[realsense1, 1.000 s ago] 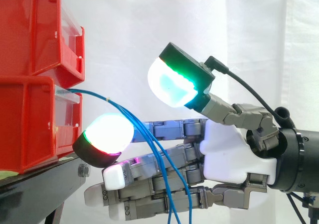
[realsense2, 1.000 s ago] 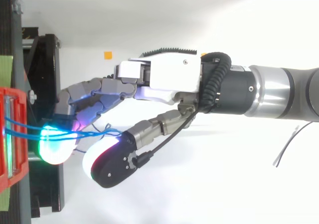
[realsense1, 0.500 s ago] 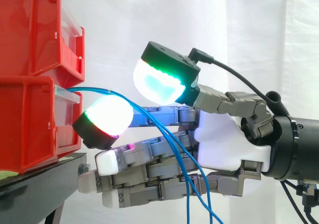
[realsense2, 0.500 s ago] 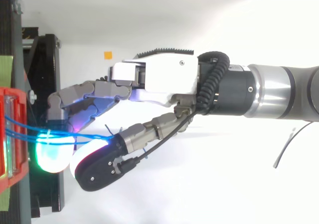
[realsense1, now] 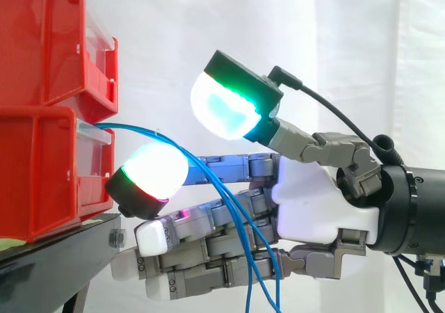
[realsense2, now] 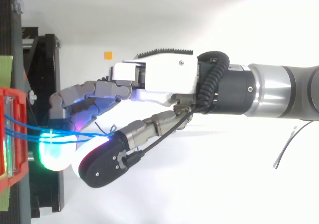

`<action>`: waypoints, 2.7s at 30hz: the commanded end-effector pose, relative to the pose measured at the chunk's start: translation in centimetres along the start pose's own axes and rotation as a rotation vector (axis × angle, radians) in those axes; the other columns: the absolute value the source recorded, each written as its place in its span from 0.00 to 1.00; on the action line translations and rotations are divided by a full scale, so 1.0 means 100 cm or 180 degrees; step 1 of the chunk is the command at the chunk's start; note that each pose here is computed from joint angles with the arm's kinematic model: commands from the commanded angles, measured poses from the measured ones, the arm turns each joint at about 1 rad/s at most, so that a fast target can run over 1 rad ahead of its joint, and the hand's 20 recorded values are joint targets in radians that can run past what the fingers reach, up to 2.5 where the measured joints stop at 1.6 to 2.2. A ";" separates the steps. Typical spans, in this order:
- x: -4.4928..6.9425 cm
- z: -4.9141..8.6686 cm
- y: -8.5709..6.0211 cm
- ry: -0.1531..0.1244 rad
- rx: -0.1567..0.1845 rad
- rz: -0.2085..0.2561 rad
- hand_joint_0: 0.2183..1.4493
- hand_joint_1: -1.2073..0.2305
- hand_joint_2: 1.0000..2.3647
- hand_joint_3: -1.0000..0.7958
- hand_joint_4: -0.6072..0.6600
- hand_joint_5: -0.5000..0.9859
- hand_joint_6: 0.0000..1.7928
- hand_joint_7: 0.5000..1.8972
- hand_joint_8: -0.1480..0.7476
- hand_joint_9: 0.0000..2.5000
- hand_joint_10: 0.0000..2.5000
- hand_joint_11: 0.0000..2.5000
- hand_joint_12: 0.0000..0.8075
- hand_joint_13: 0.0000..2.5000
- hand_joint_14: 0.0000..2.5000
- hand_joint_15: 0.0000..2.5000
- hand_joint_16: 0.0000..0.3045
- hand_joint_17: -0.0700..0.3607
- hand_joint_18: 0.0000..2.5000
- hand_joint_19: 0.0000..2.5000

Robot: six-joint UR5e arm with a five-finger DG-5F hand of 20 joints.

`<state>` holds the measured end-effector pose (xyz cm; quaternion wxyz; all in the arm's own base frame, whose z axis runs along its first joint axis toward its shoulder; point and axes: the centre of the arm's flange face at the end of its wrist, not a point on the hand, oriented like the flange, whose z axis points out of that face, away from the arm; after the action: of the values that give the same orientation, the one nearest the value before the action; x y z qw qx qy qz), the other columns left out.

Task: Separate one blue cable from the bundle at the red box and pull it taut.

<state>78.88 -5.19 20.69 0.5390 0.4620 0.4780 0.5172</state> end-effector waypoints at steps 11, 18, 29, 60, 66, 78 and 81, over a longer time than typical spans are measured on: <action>0.000 0.001 -0.020 0.0013 -0.0003 0.0024 0.25 0.49 0.00 0.30 0.65 0.22 0.28 0.44 0.52 0.26 0.01 0.26 0.42 0.24 0.01 0.16 0.14 0.38 0.18 0.12; -0.004 0.001 -0.020 0.0004 -0.0008 0.0022 0.25 0.48 0.00 0.30 0.66 0.21 0.28 0.44 0.52 0.27 0.01 0.27 0.42 0.28 0.01 0.19 0.13 0.38 0.21 0.14; -0.012 0.003 -0.017 0.0031 -0.0049 0.0021 0.27 0.45 0.01 0.33 0.66 0.21 0.28 0.44 0.51 0.28 0.01 0.31 0.41 0.31 0.01 0.24 0.13 0.37 0.24 0.16; -0.020 0.005 -0.013 0.0221 -0.0176 0.0016 0.29 0.46 0.01 0.34 0.66 0.21 0.28 0.43 0.51 0.30 0.01 0.32 0.41 0.32 0.01 0.25 0.13 0.37 0.25 0.16; -0.023 0.005 -0.013 0.0212 -0.0175 0.0019 0.29 0.45 0.01 0.34 0.65 0.21 0.28 0.43 0.51 0.30 0.01 0.32 0.42 0.32 0.01 0.24 0.13 0.37 0.25 0.16; -0.031 0.004 -0.013 0.0231 -0.0191 0.0008 0.29 0.45 0.01 0.34 0.66 0.22 0.28 0.43 0.51 0.30 0.01 0.32 0.41 0.32 0.01 0.24 0.13 0.37 0.25 0.17; -0.032 0.004 -0.013 0.0231 -0.0191 0.0007 0.29 0.45 0.01 0.35 0.65 0.22 0.28 0.44 0.51 0.30 0.01 0.32 0.41 0.32 0.01 0.24 0.13 0.37 0.25 0.17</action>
<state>79.40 -8.40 19.62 0.5348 0.4272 0.4805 0.5483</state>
